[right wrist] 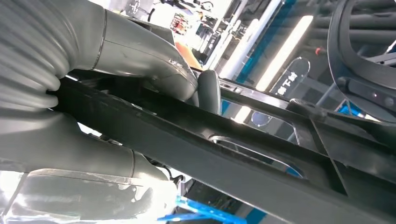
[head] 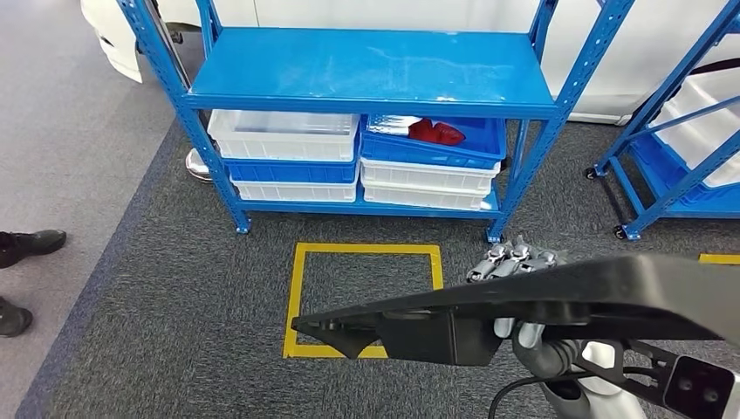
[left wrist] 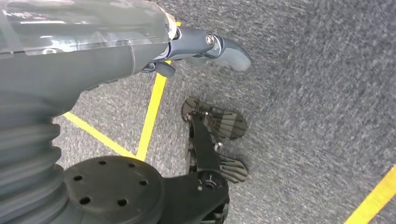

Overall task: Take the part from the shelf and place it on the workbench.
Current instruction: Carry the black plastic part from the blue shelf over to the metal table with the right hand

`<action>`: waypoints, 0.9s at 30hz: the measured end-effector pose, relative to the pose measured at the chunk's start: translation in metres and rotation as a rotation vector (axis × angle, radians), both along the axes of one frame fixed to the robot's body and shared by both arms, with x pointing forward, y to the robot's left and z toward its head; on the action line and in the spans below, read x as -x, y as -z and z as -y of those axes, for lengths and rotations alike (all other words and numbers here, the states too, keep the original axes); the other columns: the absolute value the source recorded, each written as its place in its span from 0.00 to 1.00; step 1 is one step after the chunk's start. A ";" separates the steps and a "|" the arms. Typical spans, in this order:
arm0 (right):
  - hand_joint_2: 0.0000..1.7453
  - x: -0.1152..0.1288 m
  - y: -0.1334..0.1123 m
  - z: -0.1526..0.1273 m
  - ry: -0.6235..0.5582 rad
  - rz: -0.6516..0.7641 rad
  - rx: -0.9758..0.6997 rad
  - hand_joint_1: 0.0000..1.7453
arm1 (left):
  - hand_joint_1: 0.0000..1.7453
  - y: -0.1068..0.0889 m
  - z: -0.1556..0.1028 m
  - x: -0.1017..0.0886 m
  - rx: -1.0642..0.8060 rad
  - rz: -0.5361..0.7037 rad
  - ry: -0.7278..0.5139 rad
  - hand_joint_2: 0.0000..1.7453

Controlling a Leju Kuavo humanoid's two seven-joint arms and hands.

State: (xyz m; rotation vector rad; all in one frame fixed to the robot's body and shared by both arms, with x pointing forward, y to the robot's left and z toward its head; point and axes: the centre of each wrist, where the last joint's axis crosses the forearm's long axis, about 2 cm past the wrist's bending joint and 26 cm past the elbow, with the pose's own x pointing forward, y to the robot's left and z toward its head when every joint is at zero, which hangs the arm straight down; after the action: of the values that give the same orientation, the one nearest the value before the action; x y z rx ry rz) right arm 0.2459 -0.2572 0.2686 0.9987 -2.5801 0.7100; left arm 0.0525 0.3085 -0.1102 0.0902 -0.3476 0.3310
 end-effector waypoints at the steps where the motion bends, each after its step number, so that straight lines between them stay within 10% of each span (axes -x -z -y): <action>1: 1.00 0.001 0.001 0.000 -0.004 0.001 0.007 1.00 | 0.00 0.000 0.000 0.000 0.001 0.000 -0.001 1.00; 27: 1.00 -0.009 0.000 0.016 0.017 0.025 0.099 1.00 | 0.00 0.001 0.007 0.006 -0.036 0.035 -0.041 1.00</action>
State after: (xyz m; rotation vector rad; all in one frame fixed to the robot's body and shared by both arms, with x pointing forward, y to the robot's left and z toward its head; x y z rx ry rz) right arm 0.2547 -0.2733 0.2682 0.9422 -2.5437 0.8424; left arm 0.0466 0.3014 -0.1111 0.1267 -0.3864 0.3671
